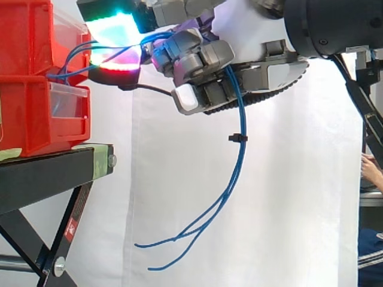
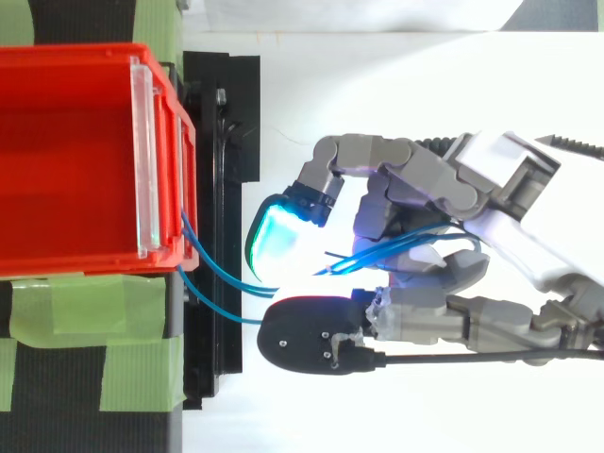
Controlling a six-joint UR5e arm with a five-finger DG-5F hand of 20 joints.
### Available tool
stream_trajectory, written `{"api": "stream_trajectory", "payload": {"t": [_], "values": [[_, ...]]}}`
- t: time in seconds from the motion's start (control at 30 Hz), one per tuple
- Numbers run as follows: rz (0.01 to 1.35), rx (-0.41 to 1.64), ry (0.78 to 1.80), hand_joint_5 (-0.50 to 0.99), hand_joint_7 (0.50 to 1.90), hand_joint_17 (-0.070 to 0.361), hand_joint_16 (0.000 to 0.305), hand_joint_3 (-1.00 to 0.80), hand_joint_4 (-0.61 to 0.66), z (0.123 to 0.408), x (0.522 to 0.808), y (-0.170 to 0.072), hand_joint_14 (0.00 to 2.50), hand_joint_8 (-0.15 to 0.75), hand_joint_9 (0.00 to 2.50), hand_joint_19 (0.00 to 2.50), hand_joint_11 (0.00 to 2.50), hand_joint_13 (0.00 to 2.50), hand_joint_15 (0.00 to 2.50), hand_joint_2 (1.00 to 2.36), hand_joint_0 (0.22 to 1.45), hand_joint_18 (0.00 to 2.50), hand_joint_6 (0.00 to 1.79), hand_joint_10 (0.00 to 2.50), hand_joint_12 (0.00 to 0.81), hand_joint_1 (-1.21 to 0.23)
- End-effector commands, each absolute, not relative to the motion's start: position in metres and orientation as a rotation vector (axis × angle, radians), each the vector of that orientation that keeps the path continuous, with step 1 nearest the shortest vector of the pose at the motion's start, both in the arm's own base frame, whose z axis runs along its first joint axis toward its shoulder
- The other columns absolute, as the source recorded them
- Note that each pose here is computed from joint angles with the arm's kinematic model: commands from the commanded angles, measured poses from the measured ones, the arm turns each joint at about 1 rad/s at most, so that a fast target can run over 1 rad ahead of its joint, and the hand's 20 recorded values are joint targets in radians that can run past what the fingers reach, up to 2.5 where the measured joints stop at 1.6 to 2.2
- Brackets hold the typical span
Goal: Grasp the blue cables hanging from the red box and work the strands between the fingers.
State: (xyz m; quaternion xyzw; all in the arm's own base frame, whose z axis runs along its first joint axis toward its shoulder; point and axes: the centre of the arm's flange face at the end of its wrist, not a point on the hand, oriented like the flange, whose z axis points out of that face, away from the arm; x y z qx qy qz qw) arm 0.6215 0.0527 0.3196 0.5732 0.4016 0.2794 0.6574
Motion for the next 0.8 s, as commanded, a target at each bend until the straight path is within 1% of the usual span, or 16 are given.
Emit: {"api": "stream_trajectory", "payload": {"t": [0.0,0.17,0.23,0.3,0.37,0.4,0.5,0.77], "values": [[0.634,1.297,0.909,0.05,1.22,0.137,0.061,-0.31,0.32,0.3198,0.6217,0.053,2.5,0.539,0.41,0.74,2.5,1.03,1.63,1.02,0.94,1.48,0.69,2.5,0.581,-0.65],[0.636,1.297,0.907,0.09,1.27,0.135,0.06,-0.49,0.33,0.3191,0.6223,0.0533,2.5,0.545,0.42,0.72,2.5,1.03,1.63,1.02,0.9,1.46,0.63,2.5,0.588,-0.63],[0.637,1.297,0.905,0.1,1.27,0.135,0.06,-0.53,0.34,0.32,0.6221,0.0532,2.5,0.544,0.42,0.72,2.5,1.03,1.64,1.02,0.89,1.46,0.64,2.5,0.584,-0.62],[0.636,1.296,0.906,0.12,1.26,0.134,0.059,-0.59,0.34,0.32,0.6221,0.0532,2.5,0.541,0.43,0.72,2.5,1.04,1.63,1.02,0.88,1.46,0.69,2.5,0.585,-0.62],[0.637,1.297,0.905,0.13,1.27,0.134,0.06,-0.6,0.35,0.32,0.6221,0.0532,2.5,0.541,0.44,0.7,2.5,1.04,1.62,1.02,0.88,1.46,0.7,2.5,0.586,-0.61],[0.639,1.297,0.904,0.14,1.26,0.132,0.059,-0.61,0.35,0.3201,0.6222,0.0533,2.5,0.54,0.45,0.71,2.5,1.05,1.62,1.02,0.88,1.46,0.74,2.5,0.587,-0.61],[0.642,1.298,0.901,0.14,1.26,0.134,0.059,-0.62,0.35,0.3203,0.6225,0.0534,2.5,0.539,0.46,0.69,2.5,1.05,1.62,1.02,0.88,1.46,0.77,2.5,0.588,-0.61],[0.642,1.298,0.901,0.15,1.26,0.132,0.059,-0.63,0.35,0.3203,0.6225,0.0534,2.5,0.534,0.5,0.68,2.5,1.06,1.62,1.01,0.87,1.47,0.83,2.5,0.586,-0.61]]}}
